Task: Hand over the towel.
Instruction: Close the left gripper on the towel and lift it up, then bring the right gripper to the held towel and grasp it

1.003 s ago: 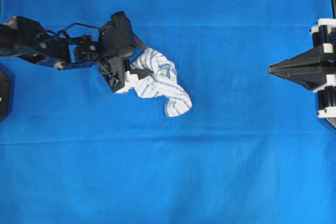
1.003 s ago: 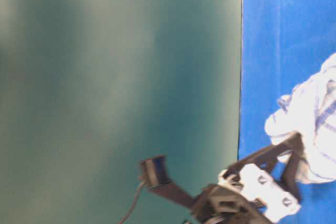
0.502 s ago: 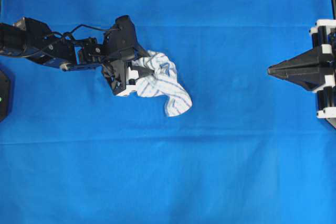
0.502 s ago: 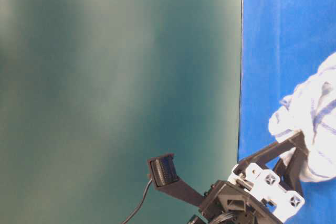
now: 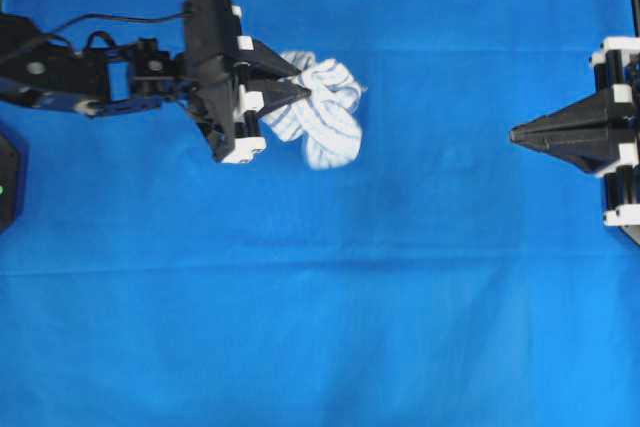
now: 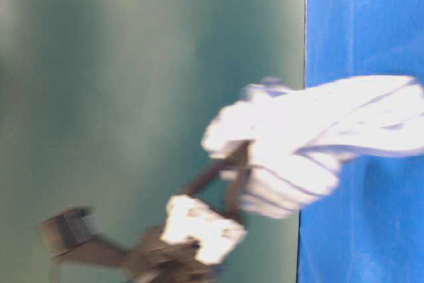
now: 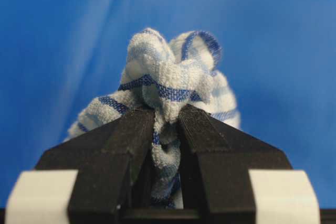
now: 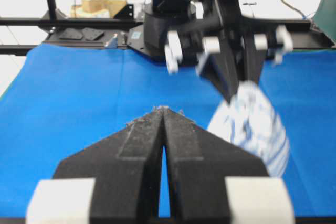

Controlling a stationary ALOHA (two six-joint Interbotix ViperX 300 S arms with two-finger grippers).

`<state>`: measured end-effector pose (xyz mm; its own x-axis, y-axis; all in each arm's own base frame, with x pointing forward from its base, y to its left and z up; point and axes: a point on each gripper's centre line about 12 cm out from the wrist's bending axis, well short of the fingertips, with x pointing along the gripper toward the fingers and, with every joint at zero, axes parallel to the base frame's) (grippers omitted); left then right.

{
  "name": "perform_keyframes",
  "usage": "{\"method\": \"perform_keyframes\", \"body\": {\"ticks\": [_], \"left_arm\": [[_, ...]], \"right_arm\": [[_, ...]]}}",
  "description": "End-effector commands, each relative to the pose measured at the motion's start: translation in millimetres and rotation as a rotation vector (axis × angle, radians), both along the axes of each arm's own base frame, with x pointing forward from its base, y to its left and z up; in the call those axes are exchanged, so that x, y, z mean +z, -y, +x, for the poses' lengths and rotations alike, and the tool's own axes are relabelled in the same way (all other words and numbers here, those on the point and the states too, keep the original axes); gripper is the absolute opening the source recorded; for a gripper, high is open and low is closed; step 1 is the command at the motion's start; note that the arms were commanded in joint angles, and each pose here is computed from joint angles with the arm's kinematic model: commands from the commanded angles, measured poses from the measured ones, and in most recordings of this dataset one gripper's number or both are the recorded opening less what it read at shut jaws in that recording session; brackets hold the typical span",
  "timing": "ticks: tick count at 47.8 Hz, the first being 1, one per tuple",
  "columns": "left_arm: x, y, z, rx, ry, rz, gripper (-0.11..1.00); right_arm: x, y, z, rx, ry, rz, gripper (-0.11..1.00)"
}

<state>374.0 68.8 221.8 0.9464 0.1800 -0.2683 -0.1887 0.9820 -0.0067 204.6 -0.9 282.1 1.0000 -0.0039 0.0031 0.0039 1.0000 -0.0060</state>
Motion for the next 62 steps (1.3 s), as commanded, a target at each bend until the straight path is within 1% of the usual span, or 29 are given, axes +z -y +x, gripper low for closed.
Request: {"method": "perform_keyframes", "body": {"ticks": [1,10,16,23,28,34,41,47,49,53,58,60,62], "left_arm": [[39.2,8.0,-2.2,-0.020,0.113,0.020,0.07],[77.9,25.0,-13.4,-0.060,0.240,0.037,0.07],[90.3,32.3,-18.8,-0.079,0.279,0.043,0.07],[89.8,32.8,-18.3,-0.081,0.275,0.040,0.07],[90.5,32.7,-17.7,-0.081,0.276,0.041,0.07],[89.9,32.7,-17.4,-0.081,0.275,0.040,0.07],[90.5,33.2,-17.2,-0.082,0.276,0.040,0.07],[89.8,32.6,-16.9,-0.081,0.273,0.040,0.07],[90.5,32.7,-17.2,-0.081,0.276,0.041,0.07],[90.4,33.2,-17.2,-0.082,0.275,0.040,0.07],[89.2,34.3,-17.0,-0.085,0.272,0.038,0.07],[89.8,34.3,-16.8,-0.085,0.274,0.038,0.07],[89.8,35.4,-16.7,-0.088,0.274,0.038,0.07]], "right_arm": [[10.0,0.3,2.7,-0.002,0.025,-0.002,0.00],[10.0,0.3,2.7,-0.002,0.025,-0.002,0.00],[10.0,0.3,2.7,-0.001,0.025,0.001,0.00],[10.3,0.3,3.1,-0.001,0.025,0.005,0.00],[9.9,0.4,3.8,-0.002,0.025,0.017,0.00],[10.8,0.5,8.4,-0.002,0.020,0.020,0.00],[15.7,0.6,20.9,-0.002,0.026,0.020,0.00],[16.9,3.0,39.8,-0.012,0.006,0.020,0.01],[16.0,5.0,49.2,-0.020,-0.009,0.020,0.07],[13.7,8.8,66.3,-0.033,-0.030,0.022,0.33],[10.9,11.1,90.7,-0.037,-0.039,0.022,0.62],[11.2,12.5,101.0,-0.041,-0.042,0.024,0.69],[9.8,15.1,114.1,-0.048,-0.050,0.025,0.72]]}}
